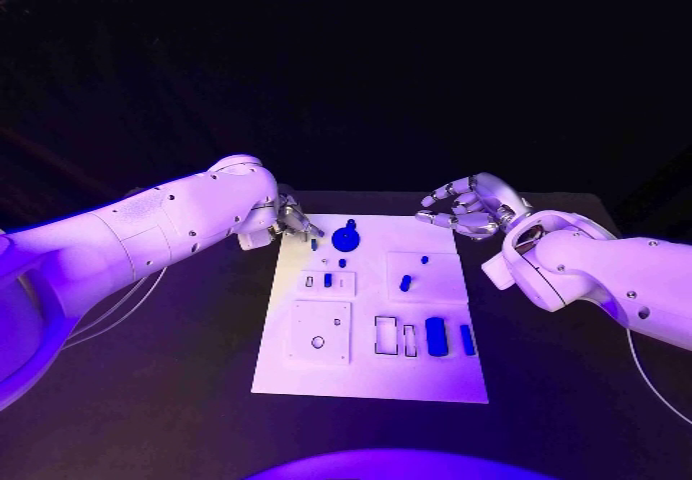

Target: Assemble the parts on the task board

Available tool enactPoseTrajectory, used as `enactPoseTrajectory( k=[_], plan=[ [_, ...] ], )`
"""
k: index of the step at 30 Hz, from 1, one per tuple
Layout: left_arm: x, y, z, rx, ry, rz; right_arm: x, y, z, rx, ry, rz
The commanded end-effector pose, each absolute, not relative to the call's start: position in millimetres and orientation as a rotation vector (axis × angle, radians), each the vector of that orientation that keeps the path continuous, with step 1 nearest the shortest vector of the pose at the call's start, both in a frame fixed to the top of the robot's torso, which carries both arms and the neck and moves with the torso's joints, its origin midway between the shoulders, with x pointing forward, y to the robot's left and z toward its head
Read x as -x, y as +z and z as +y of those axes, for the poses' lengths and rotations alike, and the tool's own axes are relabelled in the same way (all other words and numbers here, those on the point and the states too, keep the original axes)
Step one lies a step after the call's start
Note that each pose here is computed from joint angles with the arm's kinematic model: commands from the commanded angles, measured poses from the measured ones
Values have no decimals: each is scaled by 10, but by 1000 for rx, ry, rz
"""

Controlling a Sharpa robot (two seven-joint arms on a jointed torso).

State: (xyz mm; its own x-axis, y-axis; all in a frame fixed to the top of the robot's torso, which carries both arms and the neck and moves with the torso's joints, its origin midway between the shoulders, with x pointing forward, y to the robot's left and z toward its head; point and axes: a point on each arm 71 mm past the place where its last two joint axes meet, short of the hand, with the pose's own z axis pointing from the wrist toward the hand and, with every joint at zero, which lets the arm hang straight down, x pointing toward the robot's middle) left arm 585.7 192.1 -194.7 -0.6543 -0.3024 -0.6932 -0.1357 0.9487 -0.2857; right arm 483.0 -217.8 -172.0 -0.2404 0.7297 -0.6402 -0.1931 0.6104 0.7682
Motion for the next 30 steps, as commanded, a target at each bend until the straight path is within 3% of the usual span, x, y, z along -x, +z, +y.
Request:
enactPoseTrajectory(
  k=[1,30],
  plan=[
    [-5844,-1957,1877,287,-296,2314,-4826,-1724,-2161,-446,932,1599],
    [-5835,-1991,1829,271,-317,2342,-4828,-1725,-2150,-446,933,1601]
  ],
)
